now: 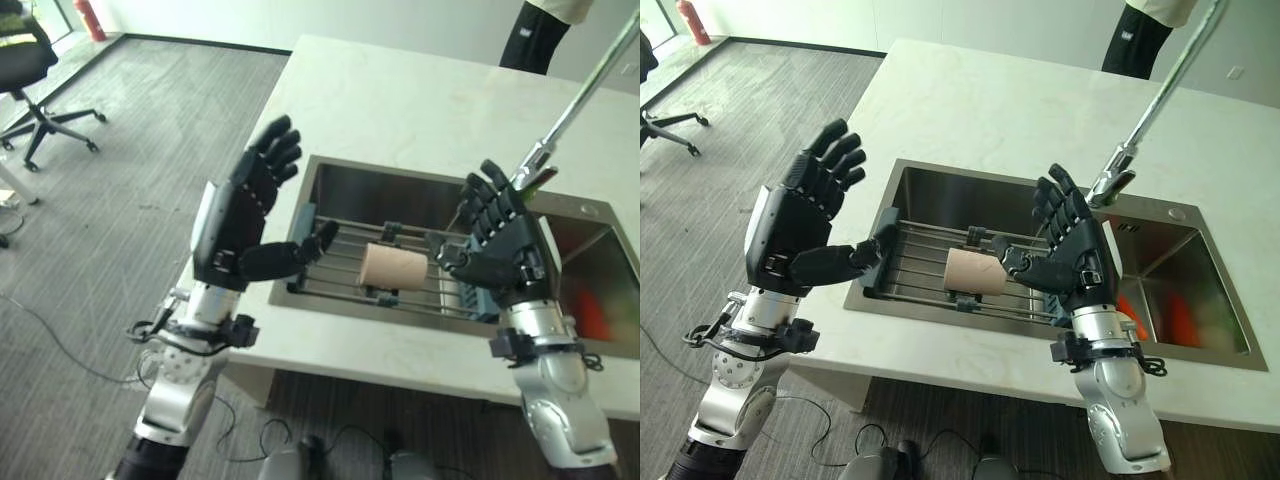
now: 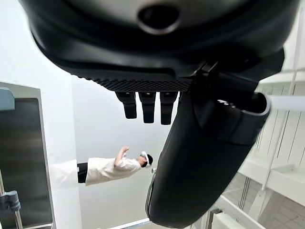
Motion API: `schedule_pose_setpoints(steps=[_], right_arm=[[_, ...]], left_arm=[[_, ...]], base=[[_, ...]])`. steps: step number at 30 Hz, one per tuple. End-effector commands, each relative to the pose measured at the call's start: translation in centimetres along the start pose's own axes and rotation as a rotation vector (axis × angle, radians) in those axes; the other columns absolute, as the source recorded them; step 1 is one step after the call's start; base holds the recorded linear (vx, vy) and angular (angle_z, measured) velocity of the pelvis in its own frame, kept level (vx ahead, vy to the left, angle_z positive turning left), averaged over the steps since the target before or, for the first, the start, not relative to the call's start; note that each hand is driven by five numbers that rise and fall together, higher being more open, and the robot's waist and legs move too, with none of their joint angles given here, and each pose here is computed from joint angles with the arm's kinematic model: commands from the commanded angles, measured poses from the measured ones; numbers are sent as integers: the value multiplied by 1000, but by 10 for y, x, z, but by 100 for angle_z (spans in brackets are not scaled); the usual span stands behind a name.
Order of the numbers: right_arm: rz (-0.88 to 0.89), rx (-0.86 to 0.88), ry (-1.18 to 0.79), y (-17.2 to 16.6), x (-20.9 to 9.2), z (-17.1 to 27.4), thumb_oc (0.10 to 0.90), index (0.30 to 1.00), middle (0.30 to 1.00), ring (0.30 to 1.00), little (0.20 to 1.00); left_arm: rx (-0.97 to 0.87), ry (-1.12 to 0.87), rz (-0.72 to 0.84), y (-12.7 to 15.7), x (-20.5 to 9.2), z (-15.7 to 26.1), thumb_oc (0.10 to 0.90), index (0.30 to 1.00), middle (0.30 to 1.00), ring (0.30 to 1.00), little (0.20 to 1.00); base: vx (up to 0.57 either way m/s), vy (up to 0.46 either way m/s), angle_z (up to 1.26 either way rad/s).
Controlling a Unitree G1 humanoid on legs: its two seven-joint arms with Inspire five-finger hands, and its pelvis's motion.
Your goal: Place the dishes in the dishwasher.
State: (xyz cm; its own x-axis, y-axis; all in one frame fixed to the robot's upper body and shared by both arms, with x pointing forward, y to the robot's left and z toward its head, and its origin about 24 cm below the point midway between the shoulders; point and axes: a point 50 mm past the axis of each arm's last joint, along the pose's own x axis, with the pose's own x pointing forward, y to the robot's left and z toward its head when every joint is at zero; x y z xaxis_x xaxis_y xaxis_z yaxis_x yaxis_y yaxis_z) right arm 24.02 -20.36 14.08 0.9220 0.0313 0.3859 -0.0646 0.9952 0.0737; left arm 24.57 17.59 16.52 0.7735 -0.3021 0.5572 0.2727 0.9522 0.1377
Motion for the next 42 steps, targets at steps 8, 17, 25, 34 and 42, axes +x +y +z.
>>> schedule_pose_setpoints(steps=[8, 17, 25, 34, 42], right_arm=[[23, -92, -212, -12, 13, 46, 800, 900, 900, 900, 900], [48, -122, -197, -16, 16, 48, 800, 900, 900, 900, 900], [78, -146, -188, -20, 18, 49, 800, 900, 900, 900, 900], [103, -155, -177, -24, 19, 49, 800, 900, 900, 900, 900], [118, -178, -169, -25, 19, 49, 800, 900, 900, 900, 900]], left_arm=[[305, -43, -155, 11, 22, 27, 800, 900, 900, 900, 900], [494, 179, -272, 26, 36, 6, 800, 900, 900, 900, 900], [493, 375, -315, 43, 37, -24, 800, 900, 900, 900, 900], [554, 544, -291, 66, 27, -55, 800, 900, 900, 900, 900], [649, 585, -264, 72, 20, -68, 800, 900, 900, 900, 900]], base=[[33, -29, -10], [14, 35, -11], [11, 59, -13], [7, 21, -13], [5, -3, -7]])
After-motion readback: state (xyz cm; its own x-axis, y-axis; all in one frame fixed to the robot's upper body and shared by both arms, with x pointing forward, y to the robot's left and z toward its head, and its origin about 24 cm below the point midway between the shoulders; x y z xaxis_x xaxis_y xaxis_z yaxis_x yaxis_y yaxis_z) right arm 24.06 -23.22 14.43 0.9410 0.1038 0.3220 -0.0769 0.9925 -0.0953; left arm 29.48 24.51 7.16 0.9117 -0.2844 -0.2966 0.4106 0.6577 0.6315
